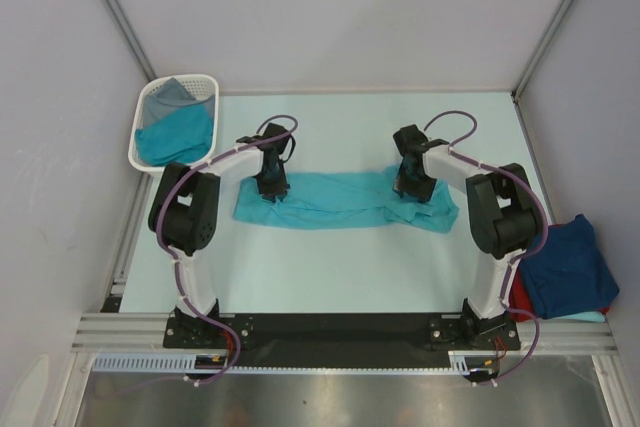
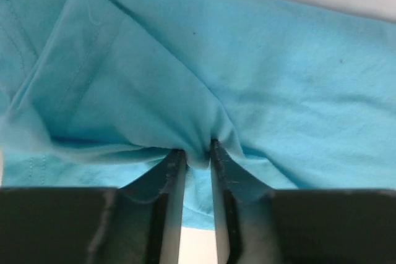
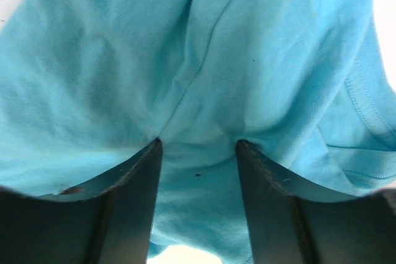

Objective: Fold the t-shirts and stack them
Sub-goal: Rotate the tshirt 90 degrees

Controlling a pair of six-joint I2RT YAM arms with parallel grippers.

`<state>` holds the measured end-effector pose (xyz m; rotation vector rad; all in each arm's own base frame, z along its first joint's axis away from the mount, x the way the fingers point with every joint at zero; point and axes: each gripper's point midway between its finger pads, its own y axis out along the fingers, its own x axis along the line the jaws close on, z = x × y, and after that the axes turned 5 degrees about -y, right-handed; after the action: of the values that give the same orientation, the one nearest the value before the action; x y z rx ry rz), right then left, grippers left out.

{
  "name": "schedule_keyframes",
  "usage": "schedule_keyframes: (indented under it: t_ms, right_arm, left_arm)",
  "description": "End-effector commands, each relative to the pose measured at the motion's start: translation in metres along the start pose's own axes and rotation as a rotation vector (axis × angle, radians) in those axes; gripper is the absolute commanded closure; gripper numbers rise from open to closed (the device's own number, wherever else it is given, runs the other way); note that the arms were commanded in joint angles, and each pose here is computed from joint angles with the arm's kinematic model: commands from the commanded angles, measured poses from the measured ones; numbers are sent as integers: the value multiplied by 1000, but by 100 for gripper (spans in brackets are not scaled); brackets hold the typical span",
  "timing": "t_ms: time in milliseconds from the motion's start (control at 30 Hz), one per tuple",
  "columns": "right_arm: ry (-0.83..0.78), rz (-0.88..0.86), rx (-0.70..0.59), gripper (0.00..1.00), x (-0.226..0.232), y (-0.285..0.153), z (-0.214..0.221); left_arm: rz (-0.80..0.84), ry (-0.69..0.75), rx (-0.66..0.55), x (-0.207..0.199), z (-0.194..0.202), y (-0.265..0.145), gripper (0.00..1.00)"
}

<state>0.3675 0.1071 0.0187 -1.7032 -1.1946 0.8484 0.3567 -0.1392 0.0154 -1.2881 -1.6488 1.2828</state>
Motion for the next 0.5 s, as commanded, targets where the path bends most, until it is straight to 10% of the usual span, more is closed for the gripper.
schedule_keyframes:
  t_ms: [0, 100, 467]
  right_arm:
    - [3, 26, 95, 46, -3, 26, 29]
    - [2, 12, 114, 54, 2, 26, 35]
    - [7, 3, 113, 100, 6, 22, 42]
  left_arm:
    - [-65, 8, 70, 18, 24, 24, 81]
    - [-63, 7, 78, 17, 26, 25, 100]
    - [-62, 6, 75, 19, 29, 19, 100]
